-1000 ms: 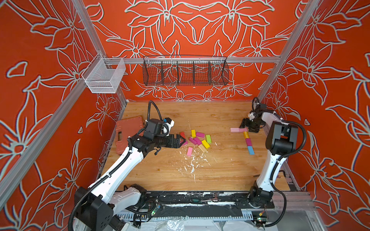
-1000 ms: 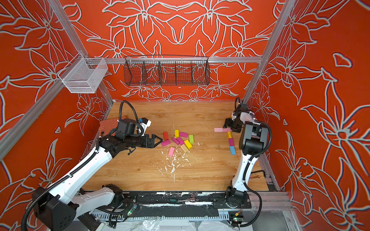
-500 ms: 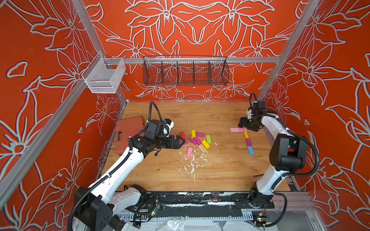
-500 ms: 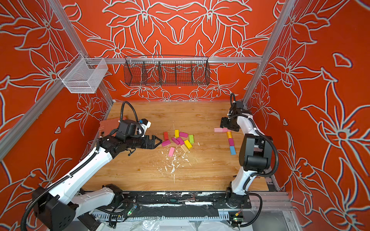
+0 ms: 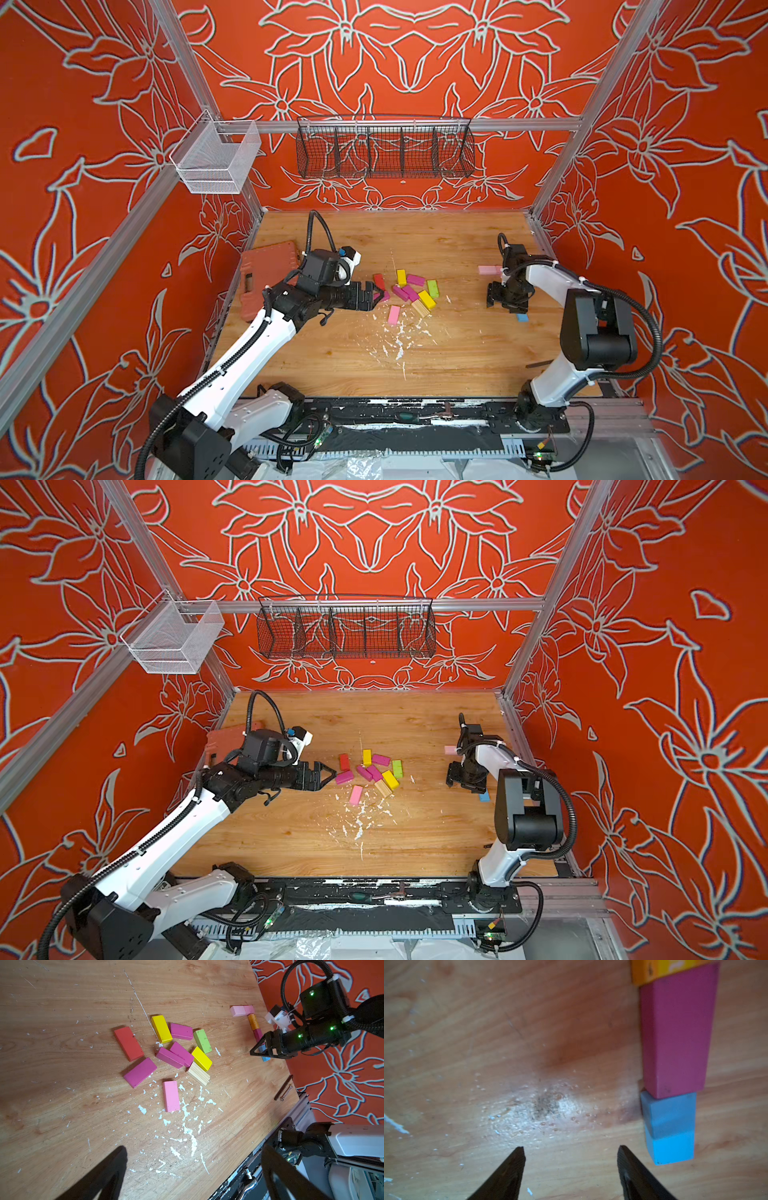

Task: Assemble the number 7 with building blocks
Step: Adjust the building block at the center of the board.

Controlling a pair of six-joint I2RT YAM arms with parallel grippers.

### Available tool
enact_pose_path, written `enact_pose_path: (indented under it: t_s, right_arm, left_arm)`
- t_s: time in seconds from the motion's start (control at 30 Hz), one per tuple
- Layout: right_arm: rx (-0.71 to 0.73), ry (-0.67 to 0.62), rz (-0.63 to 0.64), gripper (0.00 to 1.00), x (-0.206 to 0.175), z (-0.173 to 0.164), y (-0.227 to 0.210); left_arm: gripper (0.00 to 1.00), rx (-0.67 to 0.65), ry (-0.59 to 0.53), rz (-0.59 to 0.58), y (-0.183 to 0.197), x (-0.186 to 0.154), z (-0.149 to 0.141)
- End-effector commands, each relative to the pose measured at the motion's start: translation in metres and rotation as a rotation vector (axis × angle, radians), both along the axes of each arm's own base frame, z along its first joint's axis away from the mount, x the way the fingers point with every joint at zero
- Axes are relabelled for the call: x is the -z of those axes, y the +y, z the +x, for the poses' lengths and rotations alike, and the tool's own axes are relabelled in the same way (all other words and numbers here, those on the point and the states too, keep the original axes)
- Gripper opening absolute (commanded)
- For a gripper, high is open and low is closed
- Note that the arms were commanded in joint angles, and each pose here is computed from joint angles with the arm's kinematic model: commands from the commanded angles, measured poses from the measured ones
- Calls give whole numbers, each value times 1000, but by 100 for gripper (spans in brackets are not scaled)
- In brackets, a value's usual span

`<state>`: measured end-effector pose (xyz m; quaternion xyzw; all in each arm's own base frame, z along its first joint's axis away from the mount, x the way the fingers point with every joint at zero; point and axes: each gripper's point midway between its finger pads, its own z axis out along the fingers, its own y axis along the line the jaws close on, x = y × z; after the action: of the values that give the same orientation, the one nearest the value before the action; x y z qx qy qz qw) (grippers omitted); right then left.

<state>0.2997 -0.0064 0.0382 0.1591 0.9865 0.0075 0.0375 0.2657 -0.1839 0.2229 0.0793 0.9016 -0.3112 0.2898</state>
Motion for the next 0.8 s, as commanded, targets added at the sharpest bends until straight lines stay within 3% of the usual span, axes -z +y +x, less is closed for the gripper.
enact_pose_path:
  t_s: [0.0, 0.77]
  right_arm:
    - [20, -45, -27, 73, -4, 7, -5]
    - [-6, -63, -118, 74, 14, 30, -23]
  left_arm:
    - [98, 19, -22, -27, -5, -8, 0]
    - [98, 19, -33, -18, -6, -8, 4]
